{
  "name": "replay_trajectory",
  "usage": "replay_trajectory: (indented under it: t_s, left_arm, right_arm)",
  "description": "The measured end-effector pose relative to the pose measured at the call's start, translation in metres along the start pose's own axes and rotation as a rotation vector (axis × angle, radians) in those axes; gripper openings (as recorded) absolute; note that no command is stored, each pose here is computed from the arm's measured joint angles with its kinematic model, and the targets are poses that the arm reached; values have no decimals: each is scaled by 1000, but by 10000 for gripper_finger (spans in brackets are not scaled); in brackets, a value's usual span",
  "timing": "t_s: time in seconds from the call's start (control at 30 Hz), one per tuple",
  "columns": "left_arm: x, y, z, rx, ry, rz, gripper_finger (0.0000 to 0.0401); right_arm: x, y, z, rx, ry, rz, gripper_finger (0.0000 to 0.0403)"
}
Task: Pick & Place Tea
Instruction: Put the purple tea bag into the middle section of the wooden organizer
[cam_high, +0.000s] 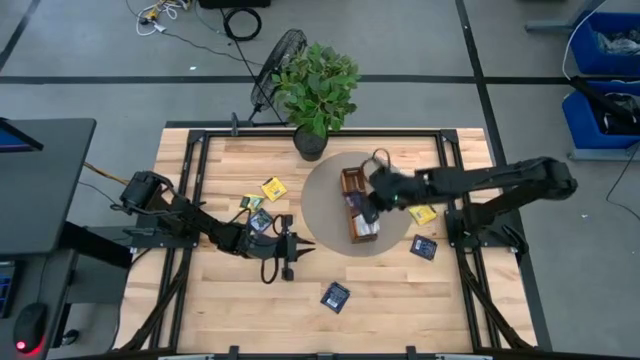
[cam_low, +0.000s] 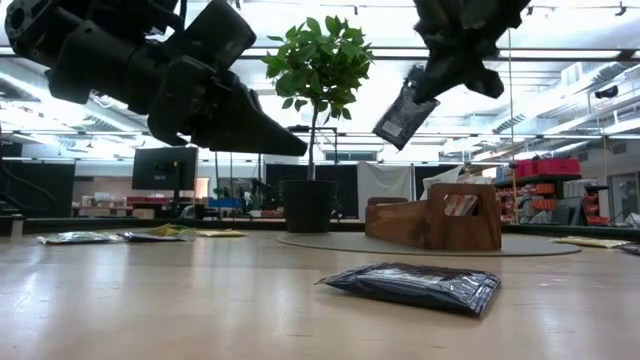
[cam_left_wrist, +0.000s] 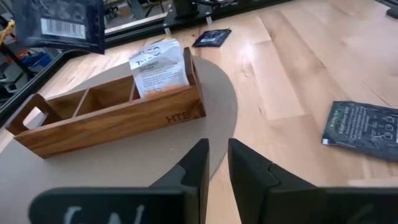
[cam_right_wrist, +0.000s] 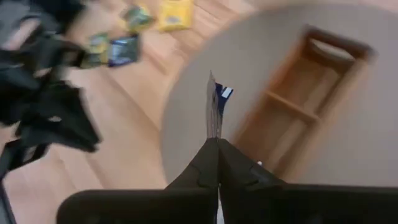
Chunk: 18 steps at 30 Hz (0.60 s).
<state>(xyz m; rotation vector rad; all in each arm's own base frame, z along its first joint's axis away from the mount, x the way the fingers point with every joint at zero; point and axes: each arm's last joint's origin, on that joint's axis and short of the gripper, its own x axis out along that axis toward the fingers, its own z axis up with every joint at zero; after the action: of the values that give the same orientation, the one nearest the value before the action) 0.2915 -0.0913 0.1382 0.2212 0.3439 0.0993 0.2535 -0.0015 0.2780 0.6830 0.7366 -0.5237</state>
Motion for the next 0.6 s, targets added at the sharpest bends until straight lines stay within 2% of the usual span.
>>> replay_trajectory:
  t_s: [0.2, 0.6]
  left_arm:
    - [0, 0, 0, -6, 0, 0, 62]
    - [0, 0, -1, -7, 11, -2, 62]
  right_arm:
    - [12, -30, 13, 158, 135, -82, 0]
    - [42, -59, 27, 281, 246, -161, 0]
